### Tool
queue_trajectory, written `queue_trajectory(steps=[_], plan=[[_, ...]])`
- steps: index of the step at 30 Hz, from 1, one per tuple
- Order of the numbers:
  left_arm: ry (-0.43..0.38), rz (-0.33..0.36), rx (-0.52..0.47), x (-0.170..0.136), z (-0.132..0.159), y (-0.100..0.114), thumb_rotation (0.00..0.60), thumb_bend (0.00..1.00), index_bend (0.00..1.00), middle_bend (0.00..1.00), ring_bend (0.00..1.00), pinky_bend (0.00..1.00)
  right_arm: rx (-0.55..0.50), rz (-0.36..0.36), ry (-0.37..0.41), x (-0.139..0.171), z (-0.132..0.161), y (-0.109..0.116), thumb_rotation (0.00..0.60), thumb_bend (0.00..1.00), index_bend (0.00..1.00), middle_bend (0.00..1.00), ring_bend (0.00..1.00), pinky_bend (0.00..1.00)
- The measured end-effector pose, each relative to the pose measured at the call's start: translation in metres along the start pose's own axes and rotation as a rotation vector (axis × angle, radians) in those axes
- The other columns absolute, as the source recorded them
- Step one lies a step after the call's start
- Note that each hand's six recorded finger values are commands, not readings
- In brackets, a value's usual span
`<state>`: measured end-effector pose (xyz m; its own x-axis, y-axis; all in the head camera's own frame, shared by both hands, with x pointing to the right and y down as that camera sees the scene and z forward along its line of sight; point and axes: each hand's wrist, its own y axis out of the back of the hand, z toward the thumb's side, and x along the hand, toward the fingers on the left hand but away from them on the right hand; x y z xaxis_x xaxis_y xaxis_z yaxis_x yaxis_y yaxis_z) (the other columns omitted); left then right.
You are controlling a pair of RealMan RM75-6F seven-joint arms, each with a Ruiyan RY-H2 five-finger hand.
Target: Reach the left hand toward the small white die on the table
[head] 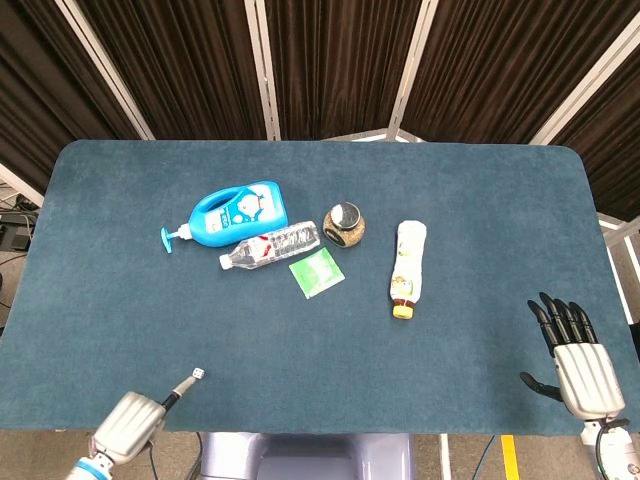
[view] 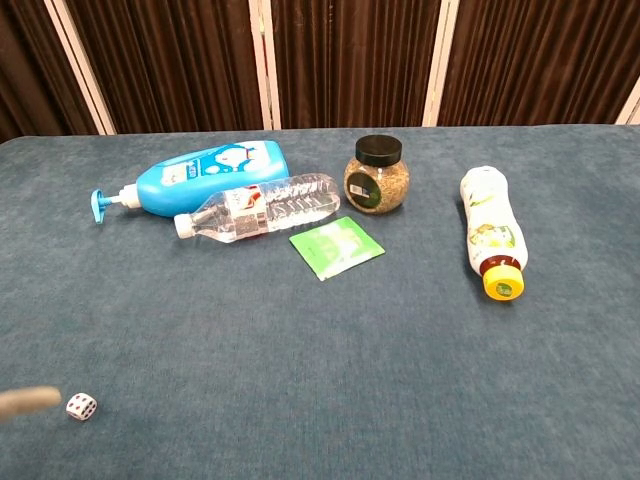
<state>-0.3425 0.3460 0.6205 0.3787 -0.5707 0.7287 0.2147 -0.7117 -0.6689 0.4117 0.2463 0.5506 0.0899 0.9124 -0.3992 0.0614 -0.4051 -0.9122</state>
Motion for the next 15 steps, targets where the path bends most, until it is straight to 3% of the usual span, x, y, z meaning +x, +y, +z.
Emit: queue_trajectory(steps=[2, 3, 9, 15], plan=[[0.021, 0.058, -0.002, -0.003, -0.005, 0.010, 0.600, 0.56, 0.00, 0.00, 0.02, 0.05, -0.001, -0.002, 0.000, 0.000, 0.000, 0.000, 0.600, 0.01, 0.00, 0.00, 0.00, 0.00], [0.039, 0.100, -0.004, -0.005, -0.009, 0.017, 0.600, 0.54, 0.00, 0.00, 0.00, 0.02, -0.002, -0.003, 0.001, 0.000, 0.000, 0.001, 0.600, 0.01, 0.00, 0.00, 0.00, 0.00], [0.137, 0.326, -0.055, -0.021, -0.035, 0.053, 0.600, 0.39, 0.00, 0.00, 0.00, 0.00, 0.001, -0.001, 0.006, -0.002, 0.003, 0.000, 0.600, 0.01, 0.00, 0.00, 0.00, 0.00], [0.236, 0.501, -0.087, -0.036, -0.070, 0.077, 0.600, 0.36, 0.00, 0.00, 0.00, 0.00, 0.007, 0.001, 0.012, -0.001, 0.004, -0.002, 0.600, 0.01, 0.00, 0.00, 0.00, 0.00]])
